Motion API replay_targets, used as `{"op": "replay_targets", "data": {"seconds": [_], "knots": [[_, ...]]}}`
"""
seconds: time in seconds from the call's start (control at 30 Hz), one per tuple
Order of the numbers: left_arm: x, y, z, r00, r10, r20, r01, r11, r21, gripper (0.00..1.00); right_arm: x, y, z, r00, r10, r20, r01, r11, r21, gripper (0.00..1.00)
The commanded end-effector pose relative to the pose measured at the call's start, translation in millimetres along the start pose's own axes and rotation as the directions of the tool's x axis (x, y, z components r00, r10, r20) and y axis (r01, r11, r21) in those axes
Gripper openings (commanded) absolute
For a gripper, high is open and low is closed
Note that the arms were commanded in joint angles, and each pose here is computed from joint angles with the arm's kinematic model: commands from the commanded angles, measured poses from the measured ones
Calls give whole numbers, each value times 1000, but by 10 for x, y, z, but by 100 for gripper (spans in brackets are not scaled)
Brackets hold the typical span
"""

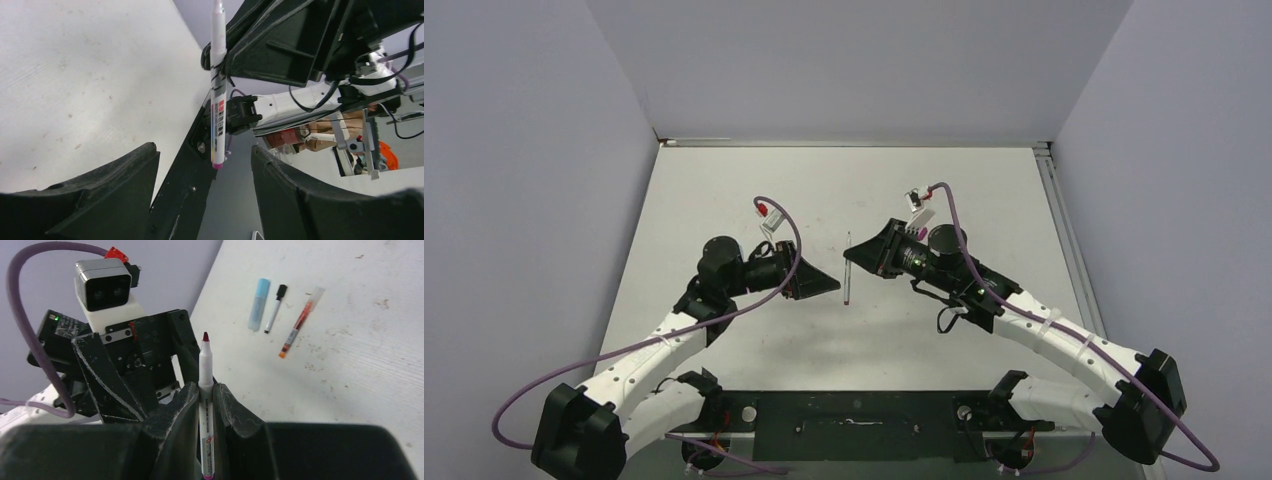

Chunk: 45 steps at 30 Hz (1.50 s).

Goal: Insert the pens into the pen caps

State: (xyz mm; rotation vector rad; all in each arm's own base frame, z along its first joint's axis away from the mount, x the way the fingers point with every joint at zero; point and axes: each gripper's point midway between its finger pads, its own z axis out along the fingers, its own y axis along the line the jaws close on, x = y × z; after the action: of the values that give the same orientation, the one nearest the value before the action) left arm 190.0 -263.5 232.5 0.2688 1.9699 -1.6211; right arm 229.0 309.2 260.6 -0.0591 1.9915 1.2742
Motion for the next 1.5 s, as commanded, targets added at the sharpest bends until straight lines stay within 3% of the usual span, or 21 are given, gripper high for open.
{"op": "replay_targets", "data": {"seconds": [0.0,0.23,0.6,0.9,1.0,1.03,1.27,1.37,1.47], "knots": [[-159,-454,-22,995,56,83,-70,984,167,66,-187,487,-53,996,41,77,-26,983,-182,5],[-209,-671,-53,991,46,125,-76,967,241,66,-170,739,-3,995,66,76,-42,959,-279,5],[-256,-861,-98,986,15,166,-68,944,322,54,-98,913,20,993,69,100,-32,943,-332,5],[-302,-960,-126,982,18,187,-84,934,347,26,-56,956,-1,992,56,113,-15,943,-334,5],[-313,-985,-134,981,19,191,-87,931,354,13,-37,966,-5,993,48,112,-8,943,-334,5],[-316,-991,-135,981,20,192,-88,931,354,2,-32,963,-6,993,44,112,-4,943,-332,5],[-295,-924,-122,982,28,188,-88,944,318,0,30,872,-53,994,-30,104,57,960,-274,5],[-276,-866,-109,982,42,182,-94,953,288,0,7,832,-93,991,-80,103,102,968,-231,13],[-248,-778,-90,983,83,166,-120,965,232,0,-92,787,-184,981,-138,138,162,971,-178,29]]}}
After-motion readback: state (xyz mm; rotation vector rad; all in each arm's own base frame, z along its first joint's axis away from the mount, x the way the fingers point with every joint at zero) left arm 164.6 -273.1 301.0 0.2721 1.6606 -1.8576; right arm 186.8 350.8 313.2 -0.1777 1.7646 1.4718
